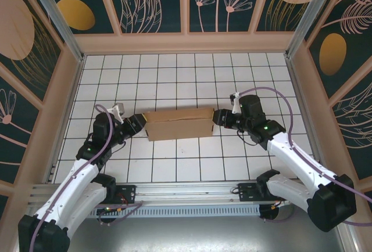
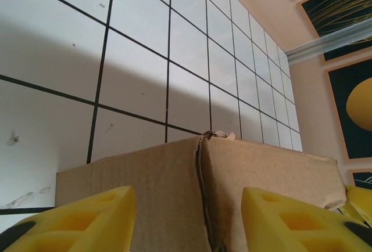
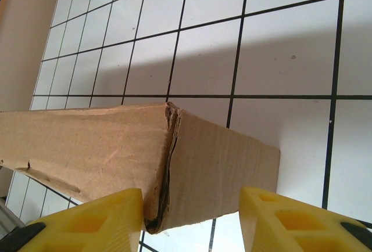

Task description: Fold the paper box

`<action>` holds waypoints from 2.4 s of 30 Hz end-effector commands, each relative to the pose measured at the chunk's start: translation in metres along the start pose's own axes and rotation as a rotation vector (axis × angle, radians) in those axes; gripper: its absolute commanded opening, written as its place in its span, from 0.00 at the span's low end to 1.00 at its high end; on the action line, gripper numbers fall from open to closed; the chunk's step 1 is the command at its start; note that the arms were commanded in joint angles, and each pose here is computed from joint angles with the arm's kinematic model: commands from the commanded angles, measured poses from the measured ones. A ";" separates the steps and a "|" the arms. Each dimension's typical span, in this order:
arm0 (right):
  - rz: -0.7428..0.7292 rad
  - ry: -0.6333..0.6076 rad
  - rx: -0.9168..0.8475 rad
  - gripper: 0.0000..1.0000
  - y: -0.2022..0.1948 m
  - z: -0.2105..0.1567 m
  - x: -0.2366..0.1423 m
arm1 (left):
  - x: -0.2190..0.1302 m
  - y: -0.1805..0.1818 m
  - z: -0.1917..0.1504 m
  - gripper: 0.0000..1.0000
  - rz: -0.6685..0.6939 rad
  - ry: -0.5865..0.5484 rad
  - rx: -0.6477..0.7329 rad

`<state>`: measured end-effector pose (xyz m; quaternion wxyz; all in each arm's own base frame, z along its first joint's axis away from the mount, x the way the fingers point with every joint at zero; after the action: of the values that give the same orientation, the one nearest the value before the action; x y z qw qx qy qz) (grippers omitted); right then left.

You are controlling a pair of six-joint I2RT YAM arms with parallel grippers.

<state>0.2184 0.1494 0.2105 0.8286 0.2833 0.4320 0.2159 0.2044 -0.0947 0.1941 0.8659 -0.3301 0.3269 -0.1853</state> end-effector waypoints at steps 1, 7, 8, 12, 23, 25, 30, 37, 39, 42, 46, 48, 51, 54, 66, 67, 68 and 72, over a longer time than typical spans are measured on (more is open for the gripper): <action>0.019 -0.016 -0.028 0.47 0.006 0.006 -0.004 | -0.003 -0.012 0.004 0.51 -0.056 0.001 0.024; 0.003 -0.015 -0.033 0.47 0.004 0.006 -0.002 | 0.002 -0.003 -0.009 0.41 -0.073 0.038 -0.014; -0.002 -0.014 -0.031 0.47 0.003 0.006 -0.001 | 0.003 -0.001 -0.011 0.39 -0.076 0.041 -0.025; -0.035 0.014 0.006 0.45 -0.009 -0.003 0.009 | 0.008 0.017 -0.029 0.31 -0.045 0.072 -0.086; -0.024 -0.044 -0.029 0.47 0.002 0.005 -0.006 | 0.012 0.042 -0.046 0.24 0.080 0.120 -0.097; 0.007 -0.058 -0.041 0.48 0.012 0.012 -0.012 | 0.014 0.041 -0.045 0.25 0.094 0.132 -0.089; 0.058 -0.048 -0.027 0.49 0.022 0.018 -0.011 | 0.017 0.042 -0.045 0.26 0.106 0.157 -0.080; 0.053 0.043 0.024 0.48 0.009 0.001 0.011 | 0.013 0.036 -0.040 0.27 0.067 0.114 -0.081; 0.047 0.058 0.027 0.47 0.007 -0.003 0.016 | 0.015 0.033 -0.038 0.27 0.047 0.109 -0.075; 0.092 0.057 0.028 0.37 0.013 -0.003 0.018 | 0.020 0.023 -0.036 0.25 -0.045 0.113 -0.091; 0.132 0.047 -0.002 0.31 0.029 0.012 0.021 | 0.022 -0.001 -0.010 0.22 -0.110 0.054 -0.047; 0.119 0.037 -0.031 0.31 0.038 0.025 0.022 | 0.025 -0.009 0.009 0.20 -0.070 0.016 -0.027; 0.120 -0.006 -0.062 0.31 0.050 0.046 0.020 | 0.037 -0.025 0.031 0.19 -0.111 -0.001 -0.075; 0.135 -0.041 -0.074 0.31 0.059 0.069 0.022 | 0.053 -0.037 0.055 0.19 -0.101 -0.024 -0.050; 0.189 -0.159 -0.125 0.31 0.033 0.144 0.064 | 0.129 -0.046 0.123 0.20 -0.092 -0.095 0.110; 0.205 -0.166 -0.134 0.31 0.028 0.144 0.068 | 0.134 -0.045 0.124 0.20 -0.090 -0.103 0.129; 0.217 -0.175 -0.140 0.30 0.023 0.143 0.072 | 0.137 -0.042 0.124 0.20 -0.084 -0.111 0.145; 0.241 -0.178 -0.148 0.30 0.006 0.124 0.081 | 0.137 -0.027 0.103 0.20 -0.102 -0.114 0.160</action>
<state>0.3726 0.1526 0.2228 0.8592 0.2986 0.3368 0.2431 0.3781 -0.1299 0.2048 0.8924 -0.3029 0.2830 -0.1782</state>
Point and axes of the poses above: each hand's point on the last joint's axis, 136 mm out from that joint toward the fingers, its own x axis out along the fingers, its own y axis along the line the jaws close on, z = x × y, the point moved 7 cm from there along -x, back along the fingers, and after that the axes turned 8 degrees about x, right-handed, at the moved point
